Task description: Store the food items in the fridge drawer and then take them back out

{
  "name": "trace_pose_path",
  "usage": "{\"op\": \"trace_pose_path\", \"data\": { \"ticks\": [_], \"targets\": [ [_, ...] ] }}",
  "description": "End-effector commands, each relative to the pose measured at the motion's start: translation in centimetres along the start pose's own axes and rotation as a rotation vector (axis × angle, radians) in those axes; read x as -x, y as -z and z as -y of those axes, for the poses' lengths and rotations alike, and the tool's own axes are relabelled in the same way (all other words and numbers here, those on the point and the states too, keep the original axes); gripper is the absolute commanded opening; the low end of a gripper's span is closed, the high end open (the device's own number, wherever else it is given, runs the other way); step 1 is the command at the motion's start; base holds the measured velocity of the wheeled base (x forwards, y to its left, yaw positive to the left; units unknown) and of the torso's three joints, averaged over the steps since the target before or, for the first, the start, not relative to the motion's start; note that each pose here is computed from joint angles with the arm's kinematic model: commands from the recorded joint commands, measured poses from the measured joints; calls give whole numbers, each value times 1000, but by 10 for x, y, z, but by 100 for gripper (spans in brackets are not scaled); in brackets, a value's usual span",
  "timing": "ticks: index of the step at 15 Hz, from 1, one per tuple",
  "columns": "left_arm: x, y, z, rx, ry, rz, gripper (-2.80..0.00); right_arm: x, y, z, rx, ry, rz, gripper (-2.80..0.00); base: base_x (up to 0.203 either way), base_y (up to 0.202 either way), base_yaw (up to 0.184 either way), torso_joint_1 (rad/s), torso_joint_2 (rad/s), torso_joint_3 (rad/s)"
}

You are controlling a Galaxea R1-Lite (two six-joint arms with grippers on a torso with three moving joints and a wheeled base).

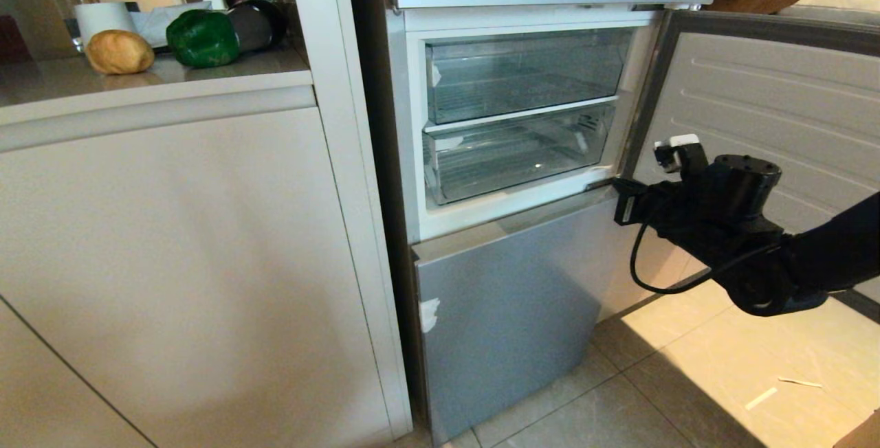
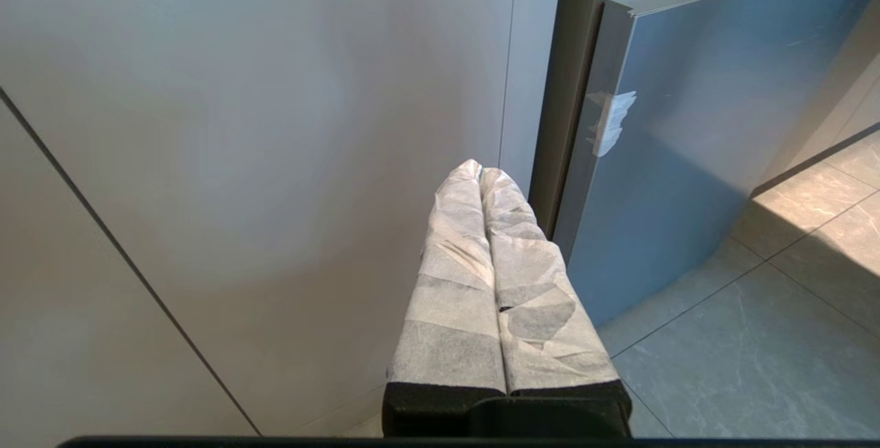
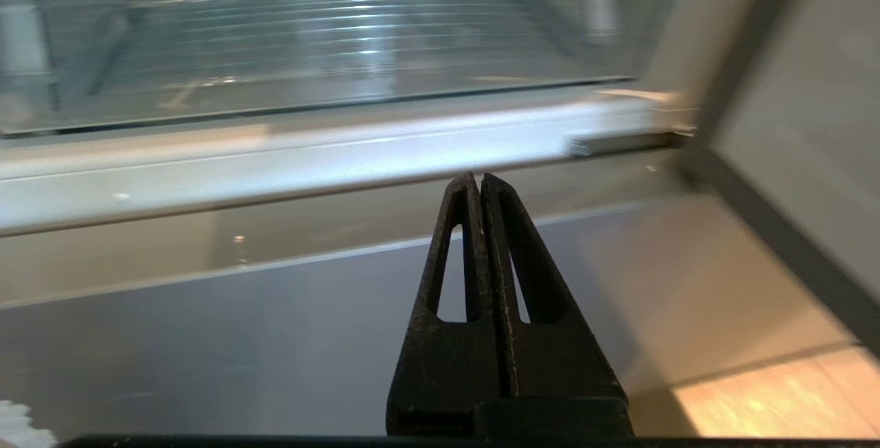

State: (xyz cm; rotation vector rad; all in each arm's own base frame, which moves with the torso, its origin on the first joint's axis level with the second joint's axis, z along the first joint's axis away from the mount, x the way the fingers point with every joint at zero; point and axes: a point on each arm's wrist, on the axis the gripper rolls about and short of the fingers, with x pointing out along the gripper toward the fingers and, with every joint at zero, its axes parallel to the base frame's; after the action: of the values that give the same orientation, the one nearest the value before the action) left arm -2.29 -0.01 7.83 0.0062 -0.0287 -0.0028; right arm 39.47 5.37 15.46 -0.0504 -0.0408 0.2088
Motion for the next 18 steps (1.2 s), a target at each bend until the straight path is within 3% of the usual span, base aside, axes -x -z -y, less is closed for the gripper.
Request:
{"op": "trace_pose_path", "data": {
  "ticks": [1,7,18],
  "targets": [
    [-1,3,0,0,0,-10,-280,-12,7,-27,-1,-70,2,-280,0,0,0,0,0,0],
    [-1,3,0,0,0,-10,-280,-46,-11,-80,0,-203,134,-280,0,0,0,0,0,0],
    [-1,3,0,0,0,-9,-280,-94,-2,-126,12,-282,213,-280,0,0,0,0,0,0]
  ]
}}
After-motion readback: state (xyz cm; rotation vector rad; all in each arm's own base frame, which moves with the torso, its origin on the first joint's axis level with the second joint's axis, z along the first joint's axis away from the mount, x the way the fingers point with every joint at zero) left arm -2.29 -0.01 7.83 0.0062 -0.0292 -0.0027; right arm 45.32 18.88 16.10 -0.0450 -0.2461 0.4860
